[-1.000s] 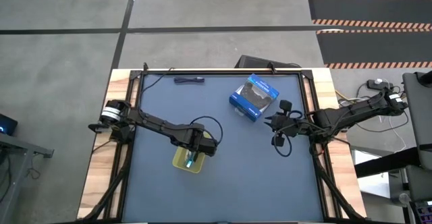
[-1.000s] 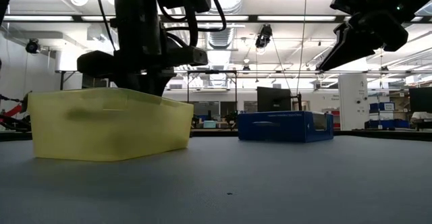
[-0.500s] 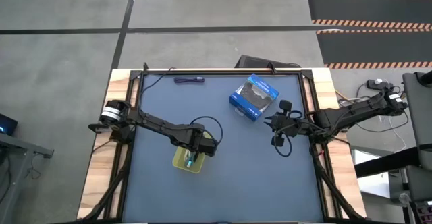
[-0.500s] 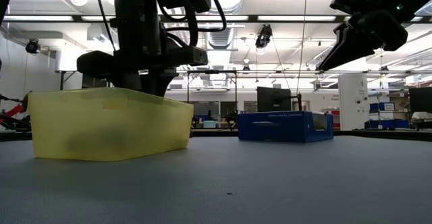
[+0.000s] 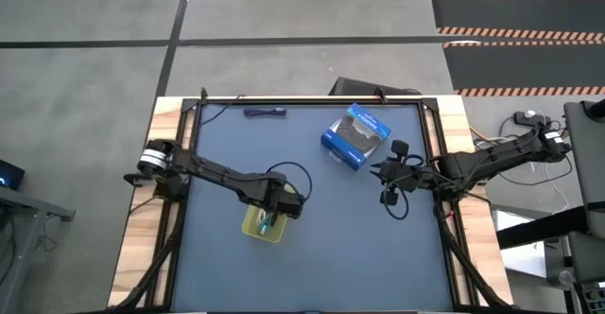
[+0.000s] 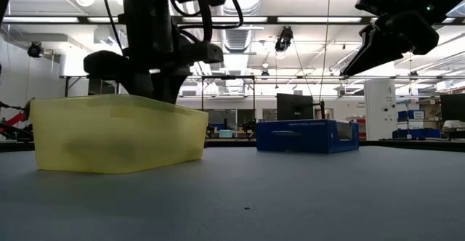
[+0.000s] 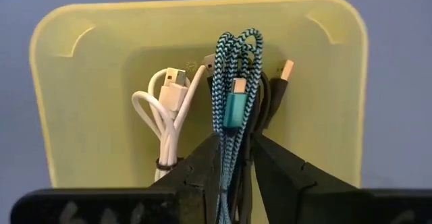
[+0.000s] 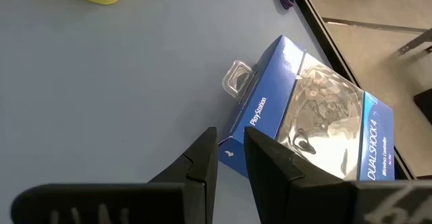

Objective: Pick and place USB-C Cables
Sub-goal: Put the violet charger cable into the yellow bin

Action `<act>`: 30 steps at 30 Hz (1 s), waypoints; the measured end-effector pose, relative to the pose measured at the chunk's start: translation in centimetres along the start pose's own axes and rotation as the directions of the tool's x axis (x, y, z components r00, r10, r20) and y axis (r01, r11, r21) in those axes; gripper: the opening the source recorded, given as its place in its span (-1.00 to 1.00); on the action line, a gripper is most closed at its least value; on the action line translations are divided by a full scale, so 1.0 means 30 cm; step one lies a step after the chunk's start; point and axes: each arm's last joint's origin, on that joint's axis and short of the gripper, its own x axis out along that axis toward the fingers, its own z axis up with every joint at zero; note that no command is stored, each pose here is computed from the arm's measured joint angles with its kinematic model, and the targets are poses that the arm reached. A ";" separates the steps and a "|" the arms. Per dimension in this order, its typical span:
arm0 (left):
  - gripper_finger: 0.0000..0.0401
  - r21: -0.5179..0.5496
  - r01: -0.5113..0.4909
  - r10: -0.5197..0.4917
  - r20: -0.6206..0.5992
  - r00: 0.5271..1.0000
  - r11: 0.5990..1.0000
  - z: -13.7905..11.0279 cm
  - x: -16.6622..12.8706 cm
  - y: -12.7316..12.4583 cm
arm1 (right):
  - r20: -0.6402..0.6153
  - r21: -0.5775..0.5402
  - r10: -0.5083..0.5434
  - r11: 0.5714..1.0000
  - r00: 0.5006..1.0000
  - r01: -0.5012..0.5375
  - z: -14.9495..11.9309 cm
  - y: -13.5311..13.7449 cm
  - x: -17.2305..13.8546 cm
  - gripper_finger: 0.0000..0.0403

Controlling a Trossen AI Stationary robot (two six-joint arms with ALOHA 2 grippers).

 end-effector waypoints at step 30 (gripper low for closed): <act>-0.63 0.538 0.157 -0.272 0.141 0.952 0.828 0.126 -0.298 0.082 | 0.050 0.021 0.004 1.000 0.999 -0.005 0.040 -0.006 -0.017 -0.67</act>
